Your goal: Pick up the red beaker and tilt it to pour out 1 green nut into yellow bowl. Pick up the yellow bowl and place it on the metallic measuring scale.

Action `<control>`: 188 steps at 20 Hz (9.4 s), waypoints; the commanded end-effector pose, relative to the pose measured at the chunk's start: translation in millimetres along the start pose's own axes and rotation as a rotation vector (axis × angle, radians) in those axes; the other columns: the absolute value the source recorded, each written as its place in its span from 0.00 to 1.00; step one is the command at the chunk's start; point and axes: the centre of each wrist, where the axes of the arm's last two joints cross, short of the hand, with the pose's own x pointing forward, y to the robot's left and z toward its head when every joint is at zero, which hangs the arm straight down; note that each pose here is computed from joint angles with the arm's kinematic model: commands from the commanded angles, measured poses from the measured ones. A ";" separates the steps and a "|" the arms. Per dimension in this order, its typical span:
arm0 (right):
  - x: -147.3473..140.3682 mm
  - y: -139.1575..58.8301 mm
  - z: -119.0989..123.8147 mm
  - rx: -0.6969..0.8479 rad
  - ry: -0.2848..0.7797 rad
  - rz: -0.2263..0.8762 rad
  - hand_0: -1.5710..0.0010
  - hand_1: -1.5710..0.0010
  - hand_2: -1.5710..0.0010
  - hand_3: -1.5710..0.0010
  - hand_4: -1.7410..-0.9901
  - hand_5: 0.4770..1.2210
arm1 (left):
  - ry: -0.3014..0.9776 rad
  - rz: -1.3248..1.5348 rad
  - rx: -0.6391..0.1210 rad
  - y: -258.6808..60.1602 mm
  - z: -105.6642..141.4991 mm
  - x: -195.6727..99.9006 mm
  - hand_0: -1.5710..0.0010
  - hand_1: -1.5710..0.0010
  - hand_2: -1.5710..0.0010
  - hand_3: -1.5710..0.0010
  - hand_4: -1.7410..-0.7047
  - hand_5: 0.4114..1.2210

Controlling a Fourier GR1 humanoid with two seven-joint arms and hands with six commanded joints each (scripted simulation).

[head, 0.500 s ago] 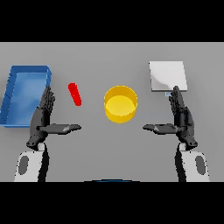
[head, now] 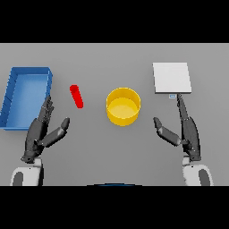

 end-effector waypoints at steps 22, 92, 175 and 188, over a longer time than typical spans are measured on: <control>7.1 -1.3 0.9 0.028 -0.003 -0.042 1.00 1.00 1.00 1.00 0.63 0.21 | 0.058 -0.119 -0.060 -27.6 -91.5 -29.5 1.00 1.00 1.00 1.00 0.44 0.33; 2.2 1.7 9.1 0.007 0.008 -0.103 1.00 1.00 1.00 1.00 0.60 0.24 | -0.315 -1.792 -0.592 -135.2 -187.2 109.5 0.00 0.00 0.00 0.10 0.02 1.00; 0.0 1.8 8.0 0.059 -0.022 -0.016 1.00 1.00 1.00 1.00 0.74 0.26 | 0.551 -0.760 0.140 110.0 -118.4 80.6 0.88 0.90 0.90 0.90 0.91 0.33; 32.8 -2.4 -33.9 0.335 -0.139 0.278 1.00 1.00 1.00 1.00 0.65 0.30 | 0.463 -0.700 0.170 109.7 -126.2 83.5 0.99 0.99 0.99 0.99 0.92 0.36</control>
